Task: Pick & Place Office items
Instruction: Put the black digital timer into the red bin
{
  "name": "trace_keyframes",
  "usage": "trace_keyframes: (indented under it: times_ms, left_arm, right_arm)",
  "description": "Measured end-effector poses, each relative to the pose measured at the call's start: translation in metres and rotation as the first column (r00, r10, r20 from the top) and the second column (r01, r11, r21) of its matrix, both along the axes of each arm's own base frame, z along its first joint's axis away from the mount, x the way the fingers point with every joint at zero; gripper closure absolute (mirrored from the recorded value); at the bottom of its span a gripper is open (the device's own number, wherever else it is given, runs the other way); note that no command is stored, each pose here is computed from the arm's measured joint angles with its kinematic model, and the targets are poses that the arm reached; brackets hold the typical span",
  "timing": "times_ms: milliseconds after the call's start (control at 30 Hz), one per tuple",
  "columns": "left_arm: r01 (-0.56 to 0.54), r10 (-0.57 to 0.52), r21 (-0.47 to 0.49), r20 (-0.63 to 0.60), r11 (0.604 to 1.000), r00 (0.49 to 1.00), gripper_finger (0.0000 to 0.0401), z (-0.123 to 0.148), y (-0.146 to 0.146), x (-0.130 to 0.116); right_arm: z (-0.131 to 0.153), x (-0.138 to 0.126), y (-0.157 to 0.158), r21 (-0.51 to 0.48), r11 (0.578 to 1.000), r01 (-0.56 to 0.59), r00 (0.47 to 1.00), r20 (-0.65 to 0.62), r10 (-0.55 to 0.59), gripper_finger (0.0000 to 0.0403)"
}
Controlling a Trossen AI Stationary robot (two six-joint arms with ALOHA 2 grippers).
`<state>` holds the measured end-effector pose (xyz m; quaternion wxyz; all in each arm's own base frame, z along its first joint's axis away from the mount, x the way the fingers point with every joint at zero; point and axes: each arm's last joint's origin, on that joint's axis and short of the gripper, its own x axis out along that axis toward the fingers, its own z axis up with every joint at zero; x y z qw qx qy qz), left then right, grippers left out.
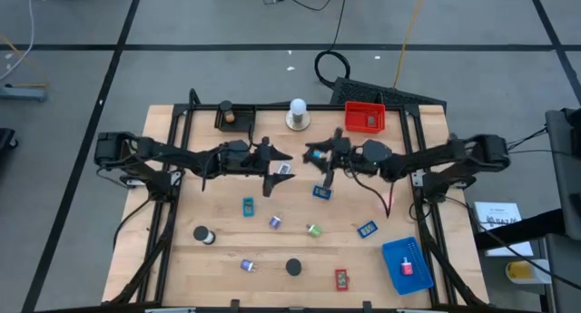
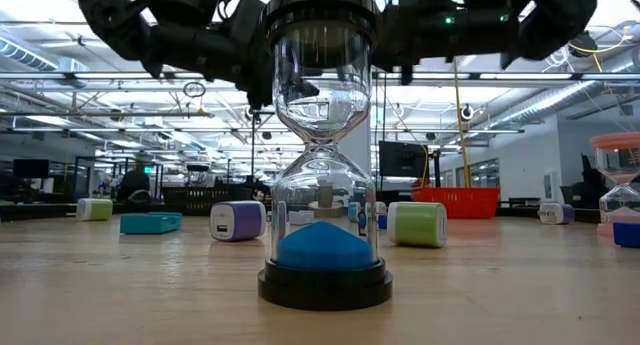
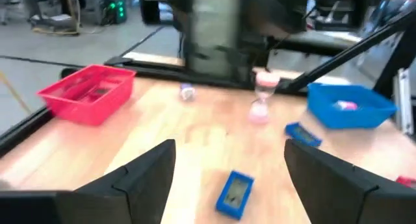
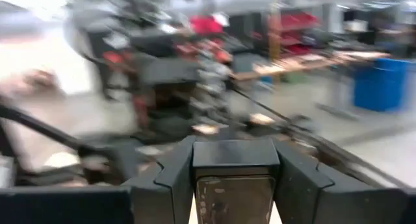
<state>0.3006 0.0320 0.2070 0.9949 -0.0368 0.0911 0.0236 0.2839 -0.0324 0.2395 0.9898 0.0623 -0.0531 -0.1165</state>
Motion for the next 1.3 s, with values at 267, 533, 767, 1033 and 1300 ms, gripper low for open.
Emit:
trace_keyframes:
  times_ms: [267,533,767,1033,1300]
  left_arm:
    - [0.048,-0.048,0.033,-0.022,0.998,0.999,0.0216,-0.011,-0.014,-0.010]
    - [0.055,-0.057,0.059,0.028,0.997,0.998,0.0288,-0.012,-0.015,-0.014]
    - [0.056,-0.059,0.073,0.048,0.996,0.997,0.0306,-0.010,-0.015,-0.013]
    - [0.056,-0.059,0.063,0.043,0.996,0.997,0.0307,-0.011,-0.015,-0.013]
    - [0.058,-0.060,0.060,0.041,0.997,0.997,0.0308,-0.011,-0.015,-0.013]
  right_arm:
    - [0.004,-0.063,-0.074,0.044,0.851,0.524,0.792,-0.394,-0.467,0.0253]
    - [-0.005,-0.103,-0.154,0.241,0.620,0.746,0.624,-0.577,-0.527,0.0252]
    - [-0.018,-0.099,-0.194,0.306,0.494,0.814,0.538,-0.718,-0.442,0.0253]
    - [-0.041,-0.095,-0.213,0.298,0.407,0.863,0.453,-0.813,-0.365,0.0252]
    - [-0.057,-0.098,-0.223,0.293,0.355,0.888,0.417,-0.838,-0.352,0.0251]
